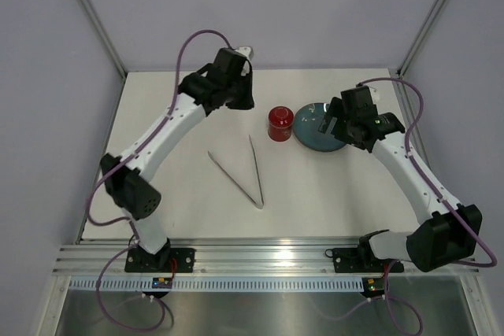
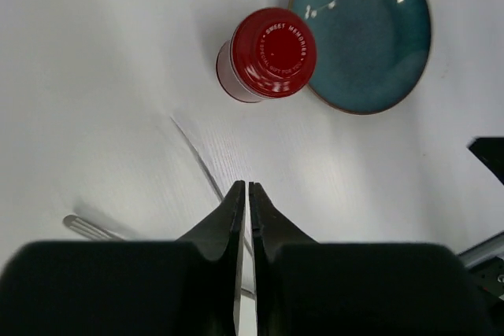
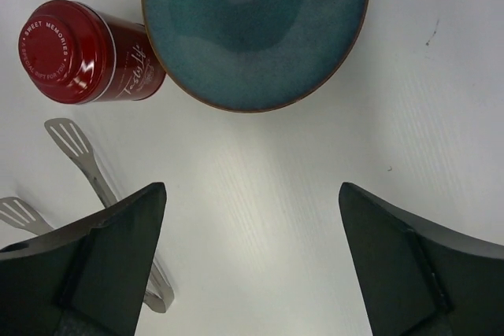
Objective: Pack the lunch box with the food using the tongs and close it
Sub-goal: Reset both arms
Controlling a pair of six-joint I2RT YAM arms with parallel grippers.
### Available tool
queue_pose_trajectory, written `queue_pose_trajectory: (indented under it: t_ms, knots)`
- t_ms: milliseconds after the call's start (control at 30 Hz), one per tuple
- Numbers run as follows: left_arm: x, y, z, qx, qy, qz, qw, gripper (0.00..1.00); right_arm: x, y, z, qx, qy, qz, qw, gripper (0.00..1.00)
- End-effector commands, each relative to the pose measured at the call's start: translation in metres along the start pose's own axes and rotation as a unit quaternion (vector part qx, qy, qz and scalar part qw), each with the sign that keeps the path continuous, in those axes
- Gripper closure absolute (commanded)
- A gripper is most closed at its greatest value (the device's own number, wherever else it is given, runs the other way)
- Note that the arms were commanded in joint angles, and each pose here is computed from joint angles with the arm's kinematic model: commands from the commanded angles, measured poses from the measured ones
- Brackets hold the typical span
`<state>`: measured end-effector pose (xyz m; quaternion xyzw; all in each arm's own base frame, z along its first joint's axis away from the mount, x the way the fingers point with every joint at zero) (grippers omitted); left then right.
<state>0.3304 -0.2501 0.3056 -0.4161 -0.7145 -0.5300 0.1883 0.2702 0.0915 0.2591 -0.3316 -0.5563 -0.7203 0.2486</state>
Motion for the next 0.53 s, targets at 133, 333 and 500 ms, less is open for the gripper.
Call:
queue_pose_trajectory:
  t_ms: [133, 333, 500]
  knots:
    - [0.115, -0.001, 0.022, -0.010, 0.016, -0.146, 0.989, 0.53, 0.023, -0.005, -0.028, -0.038, -0.073, -0.066, 0.994, 0.01]
    - [0.162, -0.021, 0.054, -0.006, 0.063, -0.202, 0.977, 0.02, 0.028, -0.026, -0.047, -0.039, -0.115, -0.064, 0.991, 0.00]
    - [0.163, -0.045, 0.075, 0.004, 0.102, -0.197, 0.975, 0.01, 0.032, -0.038, -0.056, -0.040, -0.123, -0.076, 0.989, 0.00]
Point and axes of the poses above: each gripper's point midway between its finger pads, its own x axis back along the fingers, its own z axis along the line the jaws close on, y = z × x, the point moved 9 cm from there along x, back along the fingers, and after that the axes turned 8 degrees about x, right-handed, at the moved point
